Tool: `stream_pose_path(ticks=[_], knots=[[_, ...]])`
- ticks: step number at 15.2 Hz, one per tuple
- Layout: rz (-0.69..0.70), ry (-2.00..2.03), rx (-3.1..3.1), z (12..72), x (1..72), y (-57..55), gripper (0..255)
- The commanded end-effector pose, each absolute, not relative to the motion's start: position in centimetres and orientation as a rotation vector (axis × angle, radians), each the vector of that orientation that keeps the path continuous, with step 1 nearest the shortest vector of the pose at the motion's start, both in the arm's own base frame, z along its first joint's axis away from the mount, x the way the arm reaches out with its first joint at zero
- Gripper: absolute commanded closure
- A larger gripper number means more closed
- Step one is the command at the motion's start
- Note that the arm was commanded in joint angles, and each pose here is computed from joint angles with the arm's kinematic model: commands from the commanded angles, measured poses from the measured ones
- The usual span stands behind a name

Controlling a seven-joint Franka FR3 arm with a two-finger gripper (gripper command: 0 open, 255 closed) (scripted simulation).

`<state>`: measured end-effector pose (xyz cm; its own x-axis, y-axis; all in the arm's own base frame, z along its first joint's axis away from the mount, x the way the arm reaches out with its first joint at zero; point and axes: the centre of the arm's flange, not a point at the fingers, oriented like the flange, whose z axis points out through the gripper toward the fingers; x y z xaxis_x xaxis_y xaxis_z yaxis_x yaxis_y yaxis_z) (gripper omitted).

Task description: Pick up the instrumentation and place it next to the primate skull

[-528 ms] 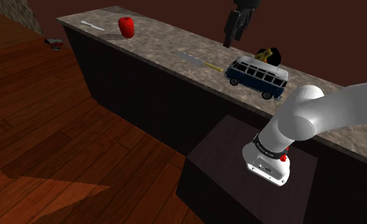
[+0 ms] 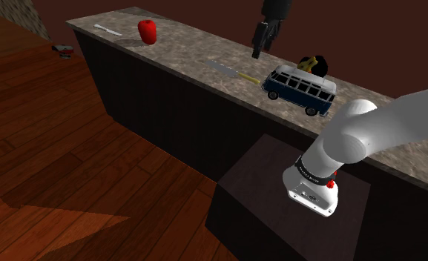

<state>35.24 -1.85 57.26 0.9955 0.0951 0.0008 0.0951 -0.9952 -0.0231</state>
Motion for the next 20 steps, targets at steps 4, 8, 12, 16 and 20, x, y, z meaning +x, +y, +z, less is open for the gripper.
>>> stream_pose_path(ticks=[4, 8, 12, 16, 20], knots=[[-0.007, -0.174, -3.118, 53.0, 39.1, -5.6, 0], [-0.012, -0.193, -3.120, 50.1, 42.2, -8.6, 0], [-0.017, -0.213, -3.121, 47.1, 45.3, -11.5, 0], [-0.022, -0.232, -3.123, 44.2, 48.6, -14.4, 0], [-0.027, -0.251, -3.124, 41.2, 51.8, -17.3, 0]])
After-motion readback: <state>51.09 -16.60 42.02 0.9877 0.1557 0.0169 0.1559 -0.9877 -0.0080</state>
